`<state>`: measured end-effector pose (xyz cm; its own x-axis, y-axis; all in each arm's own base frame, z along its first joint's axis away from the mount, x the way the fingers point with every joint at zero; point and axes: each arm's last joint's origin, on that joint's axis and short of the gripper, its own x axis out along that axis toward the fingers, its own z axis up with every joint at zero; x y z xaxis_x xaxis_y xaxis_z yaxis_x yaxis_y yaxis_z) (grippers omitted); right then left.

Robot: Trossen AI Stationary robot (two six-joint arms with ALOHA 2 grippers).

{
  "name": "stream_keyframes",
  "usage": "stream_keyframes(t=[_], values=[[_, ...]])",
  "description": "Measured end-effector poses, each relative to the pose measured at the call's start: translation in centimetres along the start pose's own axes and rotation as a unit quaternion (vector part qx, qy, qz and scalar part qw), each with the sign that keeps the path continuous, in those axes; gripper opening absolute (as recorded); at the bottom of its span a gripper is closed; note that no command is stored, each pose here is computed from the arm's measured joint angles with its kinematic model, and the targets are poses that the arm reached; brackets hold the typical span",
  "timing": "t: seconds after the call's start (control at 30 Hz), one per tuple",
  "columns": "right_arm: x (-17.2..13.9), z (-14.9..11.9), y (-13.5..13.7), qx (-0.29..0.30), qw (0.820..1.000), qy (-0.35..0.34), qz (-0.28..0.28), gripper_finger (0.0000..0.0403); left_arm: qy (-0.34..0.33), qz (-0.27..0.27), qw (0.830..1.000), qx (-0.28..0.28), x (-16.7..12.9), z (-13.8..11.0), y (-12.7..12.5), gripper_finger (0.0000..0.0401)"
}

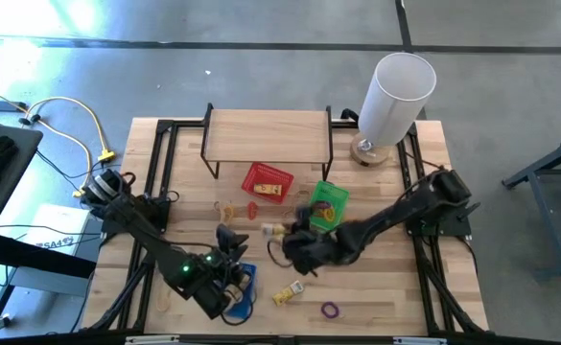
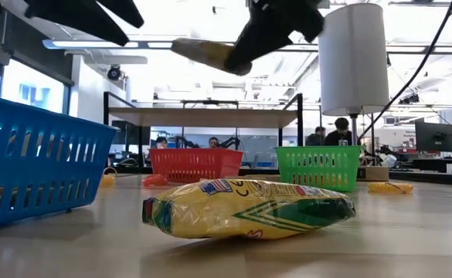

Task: Pick & Place Office Desk Supplies
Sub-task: Put the yellow crayon box into the red bin

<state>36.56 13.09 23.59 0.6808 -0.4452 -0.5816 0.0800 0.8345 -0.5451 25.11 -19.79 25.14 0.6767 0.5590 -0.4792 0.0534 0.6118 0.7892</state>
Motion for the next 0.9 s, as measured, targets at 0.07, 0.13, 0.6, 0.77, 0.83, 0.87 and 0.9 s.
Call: stream_keyframes(t=[0.07, 0.13, 0.6, 0.77, 0.83, 0.87, 0.9], values=[[0.5, 0.1, -1.9, 0.024, 1.0, 0.006, 0.0, 0.0056, 0.007, 0.002, 1.0, 0.002, 0.5, 0.0, 0.3, 0.0174], [1.5, 0.0, -3.6, 0.057, 0.998, 0.015, 0.007, 0.0056, 0.014, 0.0, 1.0, -0.009, 0.9, 0.0, 0.5, 0.0174], [9.6, -3.3, -8.9, 0.15, 0.983, 0.098, 0.029, 0.0056, 0.023, -0.067, 0.996, -0.062, 0.3, -0.1, -0.2, 0.0174], [11.6, -4.2, -9.4, 0.146, 0.983, 0.109, 0.023, 0.0057, 0.011, -0.079, 0.994, -0.077, -0.9, -0.2, -0.9, 0.0174], [12.2, -4.2, -9.9, 0.154, 0.982, 0.103, 0.033, 0.0062, 0.006, -0.083, 0.994, -0.077, -1.3, -0.2, -1.2, 0.0174], [12.3, -4.5, -10.0, 0.154, 0.981, 0.109, 0.035, 0.0066, 0.003, -0.084, 0.993, -0.078, -1.5, -0.2, -1.3, 0.0174], [12.4, -4.8, -10.2, 0.152, 0.981, 0.116, 0.032, 0.0071, 0.0, -0.085, 0.993, -0.08, -1.6, -0.2, -1.4, 0.0174]])
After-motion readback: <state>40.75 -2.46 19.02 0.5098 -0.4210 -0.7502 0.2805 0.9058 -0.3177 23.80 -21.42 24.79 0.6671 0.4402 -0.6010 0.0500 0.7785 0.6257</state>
